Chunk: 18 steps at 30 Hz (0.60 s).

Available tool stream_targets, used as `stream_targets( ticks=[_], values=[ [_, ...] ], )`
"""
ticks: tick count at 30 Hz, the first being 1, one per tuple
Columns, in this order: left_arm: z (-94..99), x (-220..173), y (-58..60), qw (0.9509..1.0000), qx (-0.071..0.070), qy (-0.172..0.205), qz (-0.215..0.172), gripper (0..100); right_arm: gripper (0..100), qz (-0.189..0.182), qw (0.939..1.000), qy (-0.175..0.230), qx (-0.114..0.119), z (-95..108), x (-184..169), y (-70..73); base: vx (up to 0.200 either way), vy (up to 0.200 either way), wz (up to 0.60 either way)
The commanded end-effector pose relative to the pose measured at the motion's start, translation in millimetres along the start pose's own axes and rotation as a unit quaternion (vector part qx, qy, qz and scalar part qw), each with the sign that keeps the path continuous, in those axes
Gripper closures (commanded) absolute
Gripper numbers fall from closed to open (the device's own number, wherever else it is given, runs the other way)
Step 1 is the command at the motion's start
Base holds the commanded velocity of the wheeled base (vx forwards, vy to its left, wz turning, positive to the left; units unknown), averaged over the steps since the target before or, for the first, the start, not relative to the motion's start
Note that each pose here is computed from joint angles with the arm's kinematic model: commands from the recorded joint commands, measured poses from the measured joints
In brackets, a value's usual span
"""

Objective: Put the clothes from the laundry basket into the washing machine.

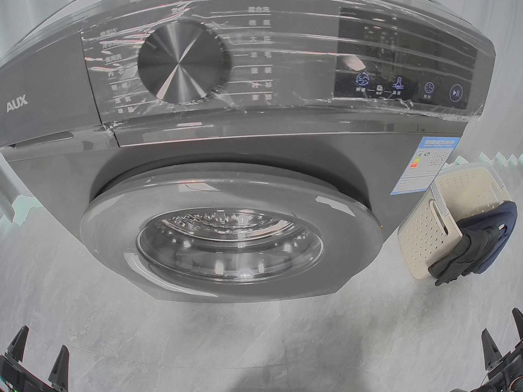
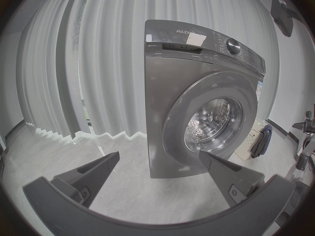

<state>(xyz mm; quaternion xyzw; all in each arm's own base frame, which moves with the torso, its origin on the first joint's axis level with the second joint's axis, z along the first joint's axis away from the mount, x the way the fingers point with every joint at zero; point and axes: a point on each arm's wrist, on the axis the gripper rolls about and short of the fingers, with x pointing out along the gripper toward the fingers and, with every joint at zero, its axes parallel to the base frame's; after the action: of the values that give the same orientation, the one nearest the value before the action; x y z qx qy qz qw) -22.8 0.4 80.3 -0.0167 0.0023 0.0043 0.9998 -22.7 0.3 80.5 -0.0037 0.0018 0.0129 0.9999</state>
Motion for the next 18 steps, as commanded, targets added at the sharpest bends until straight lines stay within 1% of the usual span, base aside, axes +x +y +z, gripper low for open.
stream_targets(
  ticks=[1, 4, 11, 17, 18],
  values=[
    [-4.3, 0.1, 0.2, 1.0000, 0.000, 0.001, 0.000, 0, 0, 0.000, 1.0000, 0.001, 0.000, -4.8, 0.2, 0.0, 0.000, 0.000, 0.60],
    [-4.4, 0.0, 0.2, 1.0000, -0.001, 0.000, 0.000, 0, 0, 0.002, 1.0000, 0.001, 0.000, -4.8, 0.2, 0.0, 0.000, 0.000, 0.60],
    [-4.4, 0.0, 0.2, 1.0000, -0.001, 0.000, 0.000, 0, 0, 0.001, 1.0000, 0.001, 0.000, -4.8, 0.2, 0.1, 0.000, 0.000, 0.00],
    [-4.4, 0.0, 0.1, 1.0000, -0.001, 0.000, 0.000, 0, 0, 0.000, 1.0000, 0.001, 0.000, -4.8, 0.2, 0.0, 0.200, 0.000, 0.00],
    [-4.4, 0.0, 0.2, 1.0000, -0.001, 0.000, 0.000, 0, 0, 0.000, 1.0000, 0.001, 0.000, -4.8, 0.2, 0.0, 0.000, 0.000, 0.00]
  ],
)
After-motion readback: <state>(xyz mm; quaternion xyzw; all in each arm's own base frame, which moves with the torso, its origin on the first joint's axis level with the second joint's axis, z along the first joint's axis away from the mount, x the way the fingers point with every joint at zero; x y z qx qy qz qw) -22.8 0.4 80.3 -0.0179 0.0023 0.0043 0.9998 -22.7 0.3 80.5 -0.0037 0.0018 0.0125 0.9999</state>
